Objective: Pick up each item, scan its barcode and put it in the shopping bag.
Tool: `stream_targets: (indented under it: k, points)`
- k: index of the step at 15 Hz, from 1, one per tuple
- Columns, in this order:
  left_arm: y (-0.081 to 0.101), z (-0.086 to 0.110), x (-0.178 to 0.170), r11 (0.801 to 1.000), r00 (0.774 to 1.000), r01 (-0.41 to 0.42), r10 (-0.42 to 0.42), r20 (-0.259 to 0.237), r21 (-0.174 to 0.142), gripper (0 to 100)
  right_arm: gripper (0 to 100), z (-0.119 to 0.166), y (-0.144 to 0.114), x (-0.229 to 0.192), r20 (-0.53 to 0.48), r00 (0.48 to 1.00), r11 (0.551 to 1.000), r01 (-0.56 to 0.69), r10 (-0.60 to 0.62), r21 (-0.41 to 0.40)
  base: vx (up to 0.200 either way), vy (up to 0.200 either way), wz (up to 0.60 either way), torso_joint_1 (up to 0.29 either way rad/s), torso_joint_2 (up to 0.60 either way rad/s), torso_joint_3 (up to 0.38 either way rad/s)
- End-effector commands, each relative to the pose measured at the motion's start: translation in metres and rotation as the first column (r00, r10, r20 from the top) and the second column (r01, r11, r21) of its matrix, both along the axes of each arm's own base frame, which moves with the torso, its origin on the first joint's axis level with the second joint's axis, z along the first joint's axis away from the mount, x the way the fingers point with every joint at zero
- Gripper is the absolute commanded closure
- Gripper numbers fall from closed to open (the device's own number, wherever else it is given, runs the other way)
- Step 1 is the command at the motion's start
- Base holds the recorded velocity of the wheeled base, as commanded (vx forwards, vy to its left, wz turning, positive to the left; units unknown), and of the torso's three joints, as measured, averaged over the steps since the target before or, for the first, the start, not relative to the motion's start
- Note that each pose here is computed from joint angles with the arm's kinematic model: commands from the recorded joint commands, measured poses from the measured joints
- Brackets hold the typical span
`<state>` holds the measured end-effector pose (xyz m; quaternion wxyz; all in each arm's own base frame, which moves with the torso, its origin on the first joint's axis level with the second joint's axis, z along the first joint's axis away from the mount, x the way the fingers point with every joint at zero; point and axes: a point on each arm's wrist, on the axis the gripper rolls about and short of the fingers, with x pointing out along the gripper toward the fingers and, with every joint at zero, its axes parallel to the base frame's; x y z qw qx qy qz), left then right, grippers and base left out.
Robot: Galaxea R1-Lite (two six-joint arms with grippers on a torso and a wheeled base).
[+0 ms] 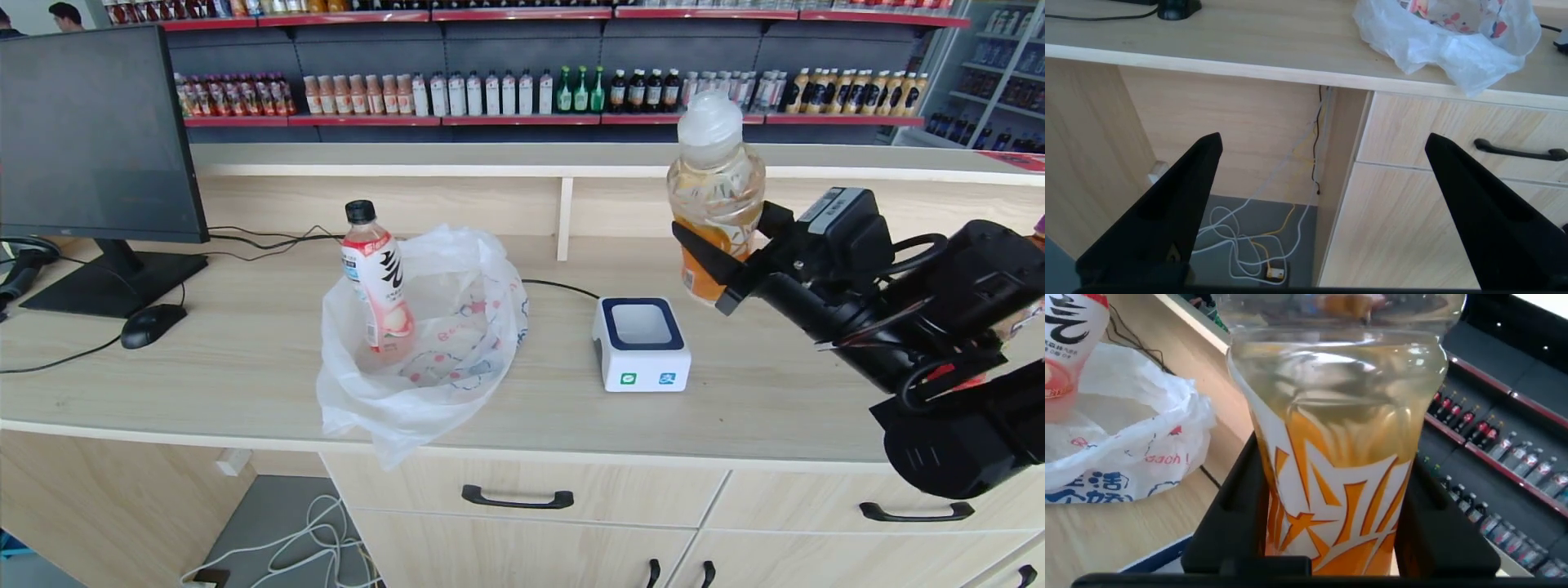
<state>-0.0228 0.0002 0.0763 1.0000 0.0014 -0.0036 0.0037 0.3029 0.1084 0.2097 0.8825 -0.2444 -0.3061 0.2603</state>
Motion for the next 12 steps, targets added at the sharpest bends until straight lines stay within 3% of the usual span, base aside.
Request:
stream_targets:
  k: [1,4,10,12]
  points:
    - [0.0,0.0,0.0,1.0,1.0,0.0,0.0,0.0,0.0,0,100,0.0051,0.0038,-0.0195,-0.035,0.999,0.998,0.005,-0.003,0.062,0.0,0.0,0.0,0.0,0.0,0.0]
    - [0.0,0.0,0.0001,1.0,1.0,0.0,0.0,-0.001,-0.003,0,100,0.0073,0.0006,-0.0233,-0.082,0.996,0.989,0.051,-0.039,0.141,0.0,0.0,0.0,0.0,0.0,0.0]
    - [0.0,0.0,0.0001,1.0,1.0,0.0,0.0,-0.001,-0.006,0,100,0.0085,-0.0012,-0.0241,-0.132,0.991,0.973,0.059,-0.03,0.221,0.0,0.0,0.0,0.0,0.0,0.0]
    - [0.0,0.0,0.0001,1.0,1.0,0.0,0.0,-0.001,-0.006,0,100,0.0094,-0.0041,-0.0238,-0.139,0.99,0.97,0.064,-0.032,0.236,-0.2,0.0,0.0,0.01,0.0,-0.002]
